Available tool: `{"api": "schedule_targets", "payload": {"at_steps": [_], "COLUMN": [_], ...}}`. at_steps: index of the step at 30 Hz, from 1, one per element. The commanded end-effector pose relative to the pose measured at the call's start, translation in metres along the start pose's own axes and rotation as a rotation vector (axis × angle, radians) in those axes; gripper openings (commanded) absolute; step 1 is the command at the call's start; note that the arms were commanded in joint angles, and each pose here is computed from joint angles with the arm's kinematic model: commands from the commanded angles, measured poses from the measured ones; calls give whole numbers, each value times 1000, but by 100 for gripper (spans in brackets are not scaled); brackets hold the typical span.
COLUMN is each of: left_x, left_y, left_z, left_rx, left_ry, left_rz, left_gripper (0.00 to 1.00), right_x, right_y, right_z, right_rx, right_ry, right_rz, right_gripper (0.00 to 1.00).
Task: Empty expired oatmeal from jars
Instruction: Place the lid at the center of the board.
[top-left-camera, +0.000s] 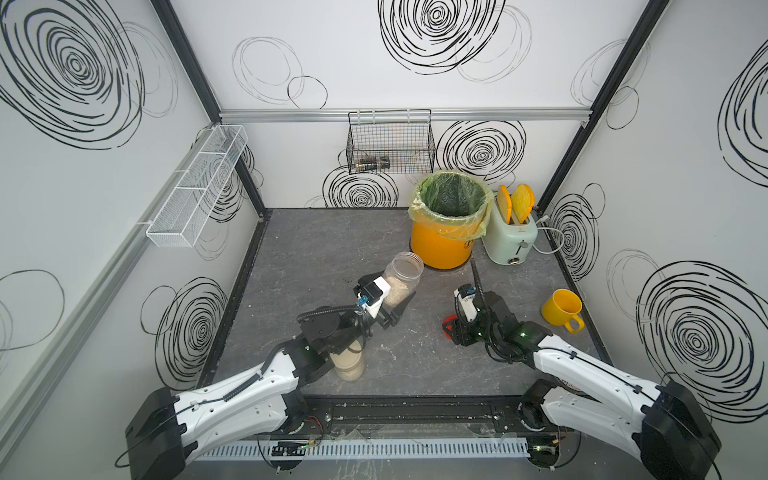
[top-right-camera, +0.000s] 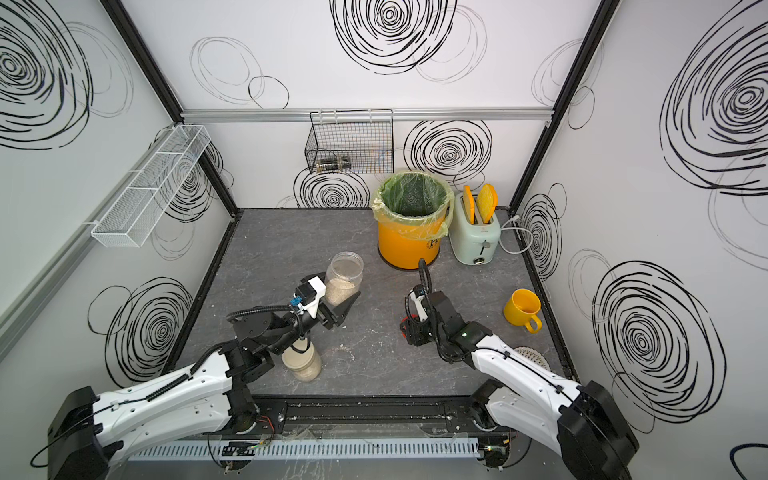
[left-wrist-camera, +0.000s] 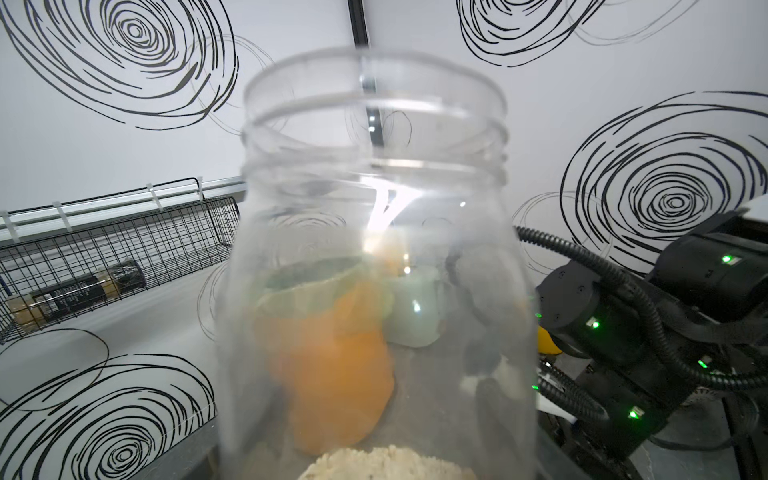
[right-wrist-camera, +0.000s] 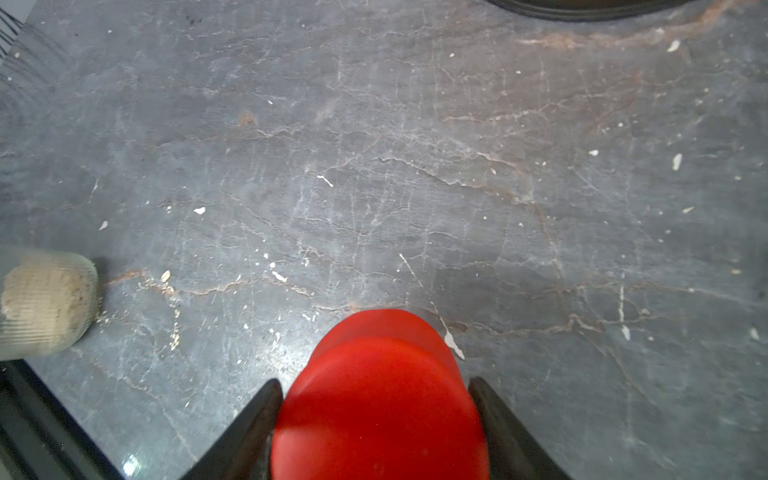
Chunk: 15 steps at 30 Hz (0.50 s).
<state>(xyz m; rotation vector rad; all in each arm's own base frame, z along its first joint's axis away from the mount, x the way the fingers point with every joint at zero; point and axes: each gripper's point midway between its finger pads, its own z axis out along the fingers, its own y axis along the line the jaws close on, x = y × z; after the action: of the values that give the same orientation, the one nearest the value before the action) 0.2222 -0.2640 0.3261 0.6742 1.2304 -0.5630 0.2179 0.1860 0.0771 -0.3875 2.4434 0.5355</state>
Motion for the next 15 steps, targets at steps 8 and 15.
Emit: {"api": "schedule_targets", "payload": {"at_steps": [8, 15], "left_x": [-21, -17], "left_y": [-7, -12], "left_z": [4, 5], "left_rx": [38, 50], "left_ry": [-90, -83], "left_rz": [-46, -72], "left_gripper": [60, 60], "right_x": [11, 21], "right_y": [-23, -27], "right_z": [26, 29], "right_rx": [79, 61], "right_ry": [-10, 5], "right_rz": [105, 135], "right_gripper": [53, 66]}}
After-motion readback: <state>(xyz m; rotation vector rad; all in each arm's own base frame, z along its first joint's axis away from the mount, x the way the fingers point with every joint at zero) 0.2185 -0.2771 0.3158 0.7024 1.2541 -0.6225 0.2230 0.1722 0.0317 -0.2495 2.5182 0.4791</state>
